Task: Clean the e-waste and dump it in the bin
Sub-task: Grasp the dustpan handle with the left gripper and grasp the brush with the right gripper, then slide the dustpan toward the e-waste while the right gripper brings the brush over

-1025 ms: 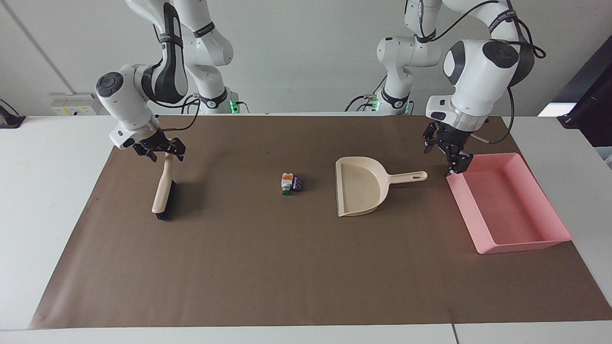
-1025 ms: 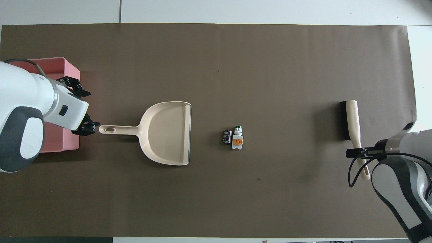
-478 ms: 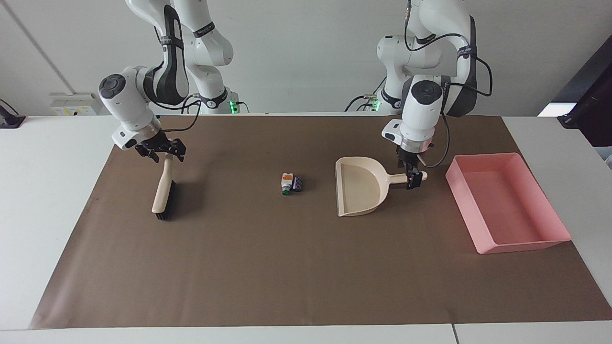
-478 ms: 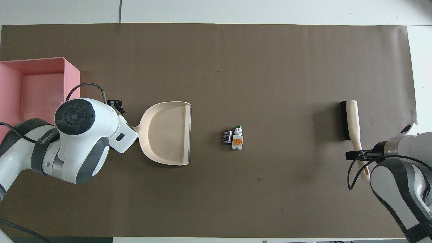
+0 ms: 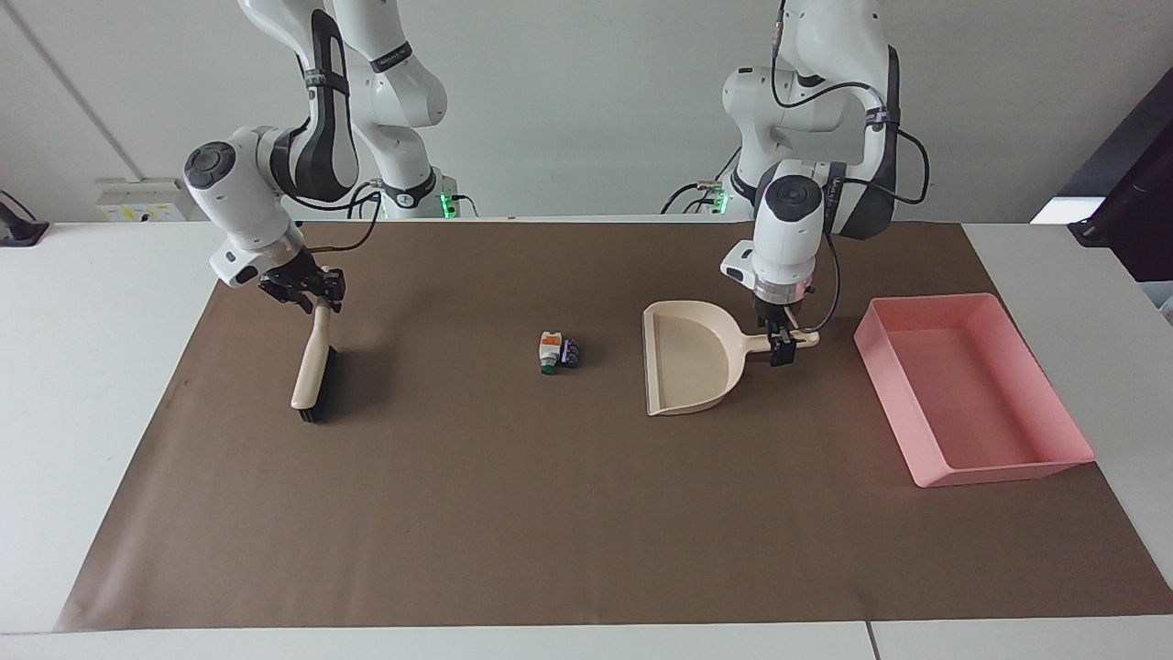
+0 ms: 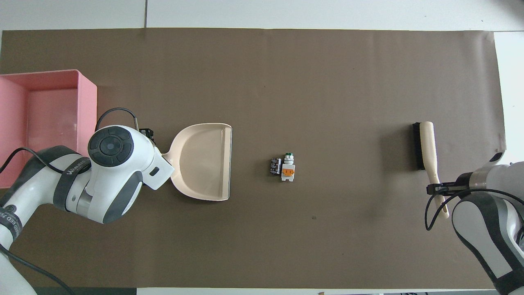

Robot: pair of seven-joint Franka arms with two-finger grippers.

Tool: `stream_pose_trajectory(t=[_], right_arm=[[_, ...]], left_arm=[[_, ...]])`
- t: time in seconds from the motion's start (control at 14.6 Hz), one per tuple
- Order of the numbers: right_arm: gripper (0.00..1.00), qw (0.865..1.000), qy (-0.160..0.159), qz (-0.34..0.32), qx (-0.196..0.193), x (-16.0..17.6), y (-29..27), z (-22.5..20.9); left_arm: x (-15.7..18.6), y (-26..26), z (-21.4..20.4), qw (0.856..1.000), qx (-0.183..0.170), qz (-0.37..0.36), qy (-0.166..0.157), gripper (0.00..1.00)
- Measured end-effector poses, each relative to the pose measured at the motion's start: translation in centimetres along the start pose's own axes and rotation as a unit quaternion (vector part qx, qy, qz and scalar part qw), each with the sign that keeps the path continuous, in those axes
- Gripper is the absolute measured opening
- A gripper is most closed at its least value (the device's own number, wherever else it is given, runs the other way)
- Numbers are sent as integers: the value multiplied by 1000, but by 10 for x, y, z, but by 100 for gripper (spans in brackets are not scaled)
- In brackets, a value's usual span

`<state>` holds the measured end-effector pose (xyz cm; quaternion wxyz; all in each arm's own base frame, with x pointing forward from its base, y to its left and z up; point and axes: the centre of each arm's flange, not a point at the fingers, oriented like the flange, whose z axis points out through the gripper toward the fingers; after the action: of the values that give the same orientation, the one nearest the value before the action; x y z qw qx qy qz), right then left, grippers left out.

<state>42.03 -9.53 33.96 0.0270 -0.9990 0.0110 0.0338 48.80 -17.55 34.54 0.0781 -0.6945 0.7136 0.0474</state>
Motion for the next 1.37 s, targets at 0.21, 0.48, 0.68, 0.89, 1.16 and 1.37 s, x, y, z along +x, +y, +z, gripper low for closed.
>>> stream_pose_trajectory(t=[0.21,0.48,0.68,0.89,1.16,1.37], right_arm=[[26,1000,0,0,0,0,0,0],[26,1000,1,-4,0,4,-3,-6],[26,1000,-7,-28,0,22,-25,-40],[26,999,-9,-44,-5,35,-54,-69],[26,998,-36,-27,-40,34,-139,-77],[26,998,-36,-9,-59,15,-233,-66]], left_arm=[[0,1,1,1000,0,0,0,72],[4,1,0,1000,2,3,1,32],[7,1,-3,1000,7,6,2,32],[7,-5,-12,1000,12,4,2,32],[22,-9,-33,1000,19,8,-3,32],[33,-9,-41,1000,-3,6,-21,32]])
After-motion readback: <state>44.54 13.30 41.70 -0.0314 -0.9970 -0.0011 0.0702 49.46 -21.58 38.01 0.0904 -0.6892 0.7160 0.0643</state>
